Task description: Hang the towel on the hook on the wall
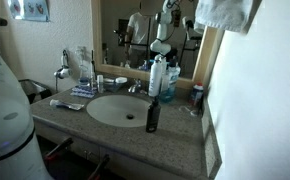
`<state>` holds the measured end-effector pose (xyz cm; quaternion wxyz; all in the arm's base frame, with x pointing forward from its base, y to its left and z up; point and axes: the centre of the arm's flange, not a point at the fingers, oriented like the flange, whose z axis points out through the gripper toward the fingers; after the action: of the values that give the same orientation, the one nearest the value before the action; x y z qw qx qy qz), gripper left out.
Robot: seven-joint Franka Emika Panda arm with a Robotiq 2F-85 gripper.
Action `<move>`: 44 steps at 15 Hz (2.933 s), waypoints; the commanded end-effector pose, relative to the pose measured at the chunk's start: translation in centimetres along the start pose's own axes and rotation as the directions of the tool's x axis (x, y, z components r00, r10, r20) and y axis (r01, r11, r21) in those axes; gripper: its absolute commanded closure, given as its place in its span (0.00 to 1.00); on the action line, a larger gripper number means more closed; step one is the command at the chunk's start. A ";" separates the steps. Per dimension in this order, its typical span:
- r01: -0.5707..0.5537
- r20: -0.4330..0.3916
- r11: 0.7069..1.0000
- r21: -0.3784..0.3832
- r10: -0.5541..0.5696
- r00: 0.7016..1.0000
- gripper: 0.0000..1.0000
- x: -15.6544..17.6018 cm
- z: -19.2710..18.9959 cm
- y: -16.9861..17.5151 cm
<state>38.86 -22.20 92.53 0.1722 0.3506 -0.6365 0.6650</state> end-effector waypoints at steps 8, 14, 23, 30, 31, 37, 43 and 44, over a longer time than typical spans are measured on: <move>0.007 -0.045 0.997 -0.080 -0.011 0.999 0.94 -0.7 7.7 0.1; 0.028 -0.040 0.994 -0.102 -0.033 0.999 0.94 -1.9 9.1 1.3; 0.019 -0.029 0.993 -0.120 -0.023 0.999 0.39 -1.7 9.4 2.7; 0.008 -0.025 0.989 -0.150 -0.012 1.000 0.00 -1.4 10.1 3.6; 0.009 -0.024 0.988 -0.154 -0.013 1.000 0.00 -1.4 10.2 3.7; 0.016 0.000 0.983 -0.185 -0.016 1.000 0.00 -1.3 10.0 3.9; 0.052 0.046 0.975 -0.218 -0.043 0.998 0.00 -1.1 9.7 3.9; 0.060 0.051 0.973 -0.222 -0.050 0.997 0.00 -1.1 9.7 3.9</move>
<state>40.29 -31.94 88.31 0.2099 0.3539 -0.6919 0.5933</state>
